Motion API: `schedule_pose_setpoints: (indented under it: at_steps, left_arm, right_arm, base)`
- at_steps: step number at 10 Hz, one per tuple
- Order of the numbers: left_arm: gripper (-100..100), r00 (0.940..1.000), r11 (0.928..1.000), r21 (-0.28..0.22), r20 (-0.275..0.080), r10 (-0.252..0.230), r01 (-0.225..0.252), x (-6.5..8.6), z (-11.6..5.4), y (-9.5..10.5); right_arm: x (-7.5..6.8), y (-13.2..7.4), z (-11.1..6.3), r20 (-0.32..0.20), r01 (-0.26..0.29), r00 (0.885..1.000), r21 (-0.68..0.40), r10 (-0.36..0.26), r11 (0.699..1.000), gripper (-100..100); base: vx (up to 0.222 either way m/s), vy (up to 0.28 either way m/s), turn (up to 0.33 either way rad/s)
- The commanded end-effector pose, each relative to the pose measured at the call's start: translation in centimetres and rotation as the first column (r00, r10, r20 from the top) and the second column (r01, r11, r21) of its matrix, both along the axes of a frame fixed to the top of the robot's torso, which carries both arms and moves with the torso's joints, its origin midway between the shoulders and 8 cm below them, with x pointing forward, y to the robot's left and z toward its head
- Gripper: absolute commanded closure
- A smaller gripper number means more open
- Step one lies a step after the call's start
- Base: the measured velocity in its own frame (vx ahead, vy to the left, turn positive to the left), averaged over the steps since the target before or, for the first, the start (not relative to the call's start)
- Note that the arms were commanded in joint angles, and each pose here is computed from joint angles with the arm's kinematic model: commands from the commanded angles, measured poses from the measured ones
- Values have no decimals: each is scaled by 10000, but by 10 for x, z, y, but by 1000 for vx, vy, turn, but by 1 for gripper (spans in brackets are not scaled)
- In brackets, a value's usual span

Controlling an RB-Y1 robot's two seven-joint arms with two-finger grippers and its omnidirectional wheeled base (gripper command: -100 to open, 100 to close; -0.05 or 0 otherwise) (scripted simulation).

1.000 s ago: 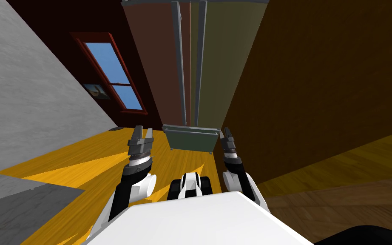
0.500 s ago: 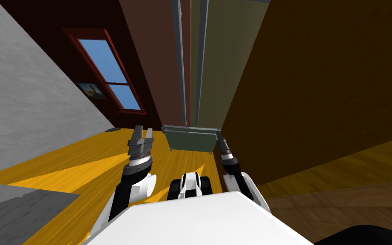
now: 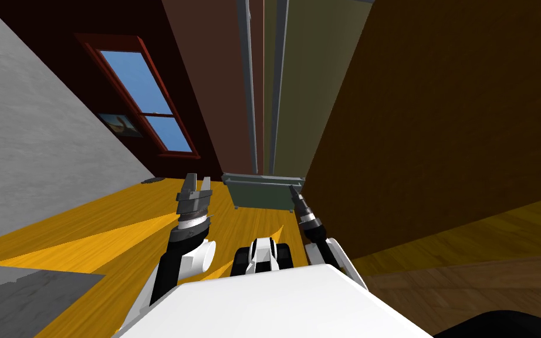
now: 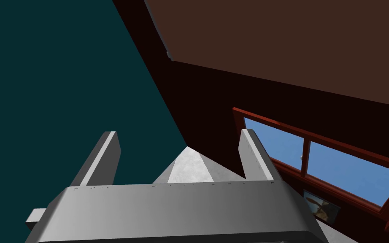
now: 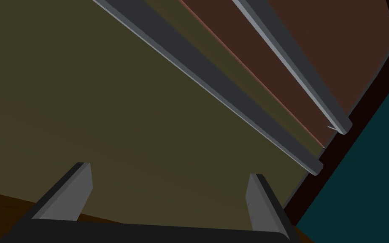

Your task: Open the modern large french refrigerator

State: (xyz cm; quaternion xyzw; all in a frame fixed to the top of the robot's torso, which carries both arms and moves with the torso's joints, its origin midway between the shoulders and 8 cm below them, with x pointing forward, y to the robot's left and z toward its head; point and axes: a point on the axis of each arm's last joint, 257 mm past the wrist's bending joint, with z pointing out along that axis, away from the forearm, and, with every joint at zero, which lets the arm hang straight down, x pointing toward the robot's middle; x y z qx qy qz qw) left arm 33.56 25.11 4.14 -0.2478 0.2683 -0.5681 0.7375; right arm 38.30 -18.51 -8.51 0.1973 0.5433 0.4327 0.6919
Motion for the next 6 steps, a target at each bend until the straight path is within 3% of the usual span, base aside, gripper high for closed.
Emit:
schedule_pose_setpoints:
  at_steps: [1, 2, 3, 6]
  left_arm:
    - [0, 10000, 10000, 0, 0, 0, 0, 0, 0, 0]
    - [0, 10000, 10000, 0, 0, 0, 0, 0, 0, 0]
    - [0, 10000, 10000, 0, 0, 0, 0, 0, 0, 0]
    - [0, 10000, 10000, 0, 0, 0, 0, 0, 0, 0]
  right_arm:
    - [3, 6, -17, -369, 102, 9992, -835, -133, 9965, -100]
    - [5, 12, -31, -685, 149, 9973, -1420, -249, 9898, -100]
    - [5, 13, -32, -664, 164, 9974, -1550, -270, 9878, -100]
    - [7, 23, -61, -1202, 220, 9910, -2864, -587, 9579, -100]
  base:
    - [22, 33, -21]
    - [31, 29, -27]
    - [27, 29, -23]
    - [35, 36, -32]
